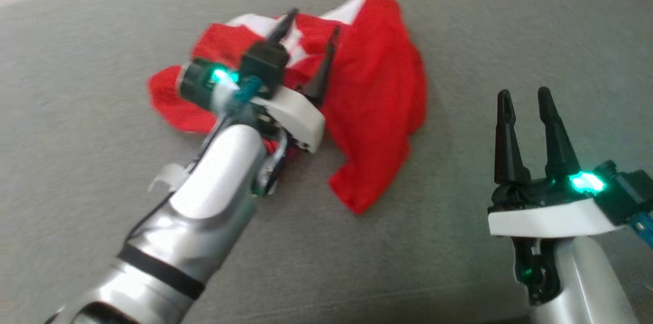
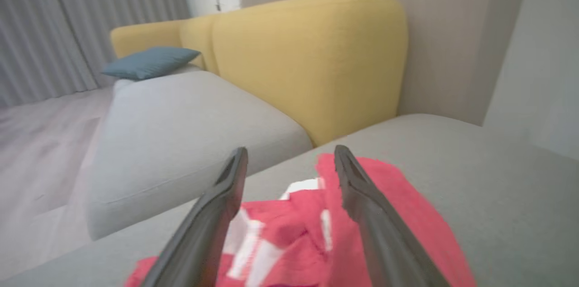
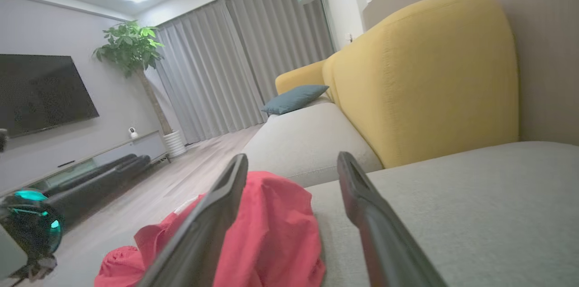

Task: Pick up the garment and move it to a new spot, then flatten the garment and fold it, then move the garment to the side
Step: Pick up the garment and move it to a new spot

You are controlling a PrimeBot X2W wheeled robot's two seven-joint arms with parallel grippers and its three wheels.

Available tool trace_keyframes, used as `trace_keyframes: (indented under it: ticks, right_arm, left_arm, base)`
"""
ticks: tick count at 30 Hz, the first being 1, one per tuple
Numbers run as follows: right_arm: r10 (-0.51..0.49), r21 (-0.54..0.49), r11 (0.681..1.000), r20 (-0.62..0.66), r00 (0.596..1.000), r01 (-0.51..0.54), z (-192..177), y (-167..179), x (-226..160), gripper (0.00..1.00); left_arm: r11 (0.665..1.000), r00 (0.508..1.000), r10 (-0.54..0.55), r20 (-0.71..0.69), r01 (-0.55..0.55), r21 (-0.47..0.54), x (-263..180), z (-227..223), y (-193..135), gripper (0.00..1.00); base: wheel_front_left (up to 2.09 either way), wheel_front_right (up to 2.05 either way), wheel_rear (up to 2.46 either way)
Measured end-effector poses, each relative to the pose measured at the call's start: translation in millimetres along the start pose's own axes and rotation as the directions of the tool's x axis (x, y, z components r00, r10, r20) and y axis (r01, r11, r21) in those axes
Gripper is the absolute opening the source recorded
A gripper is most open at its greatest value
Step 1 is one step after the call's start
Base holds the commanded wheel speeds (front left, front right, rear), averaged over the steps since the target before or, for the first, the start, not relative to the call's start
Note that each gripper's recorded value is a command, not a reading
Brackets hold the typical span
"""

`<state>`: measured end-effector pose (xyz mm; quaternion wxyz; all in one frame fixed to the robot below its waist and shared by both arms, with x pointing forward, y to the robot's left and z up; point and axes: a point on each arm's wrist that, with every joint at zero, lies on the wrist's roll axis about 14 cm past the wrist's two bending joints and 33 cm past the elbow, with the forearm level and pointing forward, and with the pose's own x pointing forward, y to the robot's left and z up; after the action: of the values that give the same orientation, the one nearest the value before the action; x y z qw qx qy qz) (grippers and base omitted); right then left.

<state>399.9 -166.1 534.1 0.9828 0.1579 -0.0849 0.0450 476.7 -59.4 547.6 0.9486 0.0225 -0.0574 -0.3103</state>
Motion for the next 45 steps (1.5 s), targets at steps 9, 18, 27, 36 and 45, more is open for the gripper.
trace_keyframes:
  ticks: [9, 18, 27, 36, 45]
  right_arm:
    - [0.151, -0.014, 0.988, -0.047, 0.987, -0.152, -16.0, 51.1, -3.1, 1.00]
    - [0.203, -0.043, 0.978, -0.072, 0.977, -0.206, -18.9, 68.6, -22.6, 1.00]
    - [0.204, -0.046, 0.977, -0.074, 0.976, -0.208, -17.8, 69.5, -31.5, 1.00]
    - [0.185, -0.043, 0.981, -0.093, 0.978, -0.190, -24.4, 62.8, -31.3, 1.00]
    - [0.152, -0.047, 0.986, -0.143, 0.978, -0.161, -43.7, 50.0, -22.7, 1.00]
  left_arm:
    - [0.949, 0.949, 0.314, -0.002, -0.314, 0.040, -107.0, 2.5, 95.2, 1.00]
    - [0.871, 0.875, 0.484, -0.016, -0.483, -0.094, -201.8, -3.2, 88.2, 1.00]
    - [0.845, 0.855, 0.519, -0.025, -0.517, -0.138, -229.9, -10.0, 69.8, 1.00]
    - [0.852, 0.864, 0.502, -0.038, -0.502, -0.146, -222.0, -17.4, 71.3, 1.00]
    - [0.862, 0.862, 0.462, -0.209, -0.492, -0.124, -198.1, -66.5, 84.7, 1.00]
  base:
    - [0.00, 0.00, 0.00]
    - [0.00, 0.00, 0.00]
    - [0.00, 0.00, 0.00]
    - [0.00, 0.00, 0.00]
    - [0.00, 0.00, 0.00]
